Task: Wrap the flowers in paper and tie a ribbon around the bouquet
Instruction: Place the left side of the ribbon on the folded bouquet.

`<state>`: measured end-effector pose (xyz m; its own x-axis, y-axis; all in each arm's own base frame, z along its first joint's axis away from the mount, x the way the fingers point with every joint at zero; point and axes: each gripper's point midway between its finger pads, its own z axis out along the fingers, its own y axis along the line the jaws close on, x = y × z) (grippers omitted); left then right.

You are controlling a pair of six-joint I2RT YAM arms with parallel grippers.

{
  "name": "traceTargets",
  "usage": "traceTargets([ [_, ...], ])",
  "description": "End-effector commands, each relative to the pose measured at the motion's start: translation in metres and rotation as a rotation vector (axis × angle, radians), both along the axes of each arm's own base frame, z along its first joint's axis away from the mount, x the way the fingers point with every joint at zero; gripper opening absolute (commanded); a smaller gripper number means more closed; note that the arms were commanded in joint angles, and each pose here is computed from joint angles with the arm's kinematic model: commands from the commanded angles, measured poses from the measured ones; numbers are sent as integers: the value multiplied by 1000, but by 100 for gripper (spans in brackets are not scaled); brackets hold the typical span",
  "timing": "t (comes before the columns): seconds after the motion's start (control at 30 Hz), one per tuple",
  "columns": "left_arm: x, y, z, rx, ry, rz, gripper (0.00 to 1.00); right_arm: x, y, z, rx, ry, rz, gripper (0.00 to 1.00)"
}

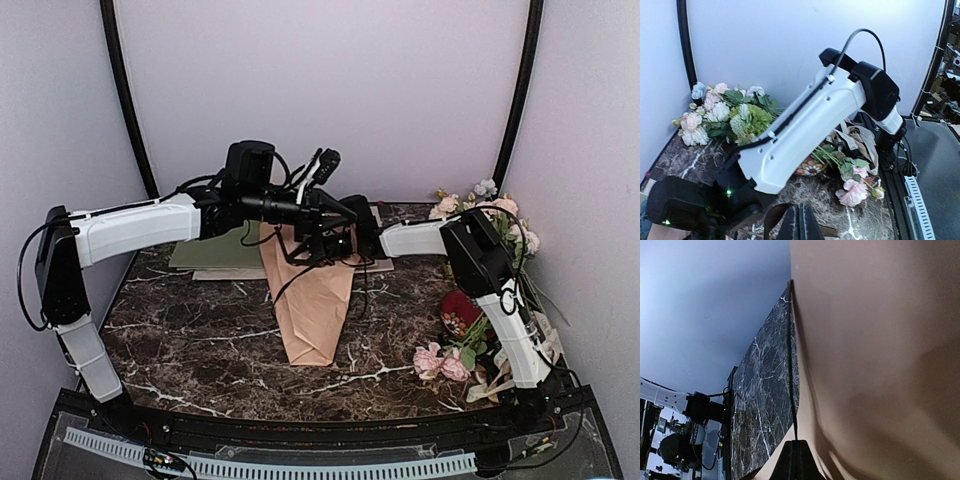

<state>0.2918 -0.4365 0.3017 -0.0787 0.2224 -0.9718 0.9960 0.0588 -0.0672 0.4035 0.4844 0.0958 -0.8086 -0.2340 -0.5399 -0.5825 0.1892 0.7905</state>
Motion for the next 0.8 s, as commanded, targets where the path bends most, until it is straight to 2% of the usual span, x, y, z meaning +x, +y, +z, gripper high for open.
traceTargets([
  [0.0,55,15,-18,-6,50,184,0,-9,3,15,47,-17,37,0],
  [0.07,95,44,-42,-42,213,321,0,-12,1,18,54,-12,42,0],
  [0.17,125,72,-65,-65,229,468,0,-14,-1,17,49,2,38,0],
  [0.3,147,91,-91,-60,250,630,0,-17,-3,15,46,28,27,0],
  [0.5,167,112,-132,-25,323,784,0,-18,-4,15,39,43,3,0],
  [0.63,168,114,-147,34,319,770,0,-18,-4,15,25,35,-8,0],
  [0.67,167,113,-149,60,314,754,5,-18,-4,15,25,35,-6,0],
  [0.77,164,117,-146,131,286,746,44,-19,-4,15,26,36,-3,0],
])
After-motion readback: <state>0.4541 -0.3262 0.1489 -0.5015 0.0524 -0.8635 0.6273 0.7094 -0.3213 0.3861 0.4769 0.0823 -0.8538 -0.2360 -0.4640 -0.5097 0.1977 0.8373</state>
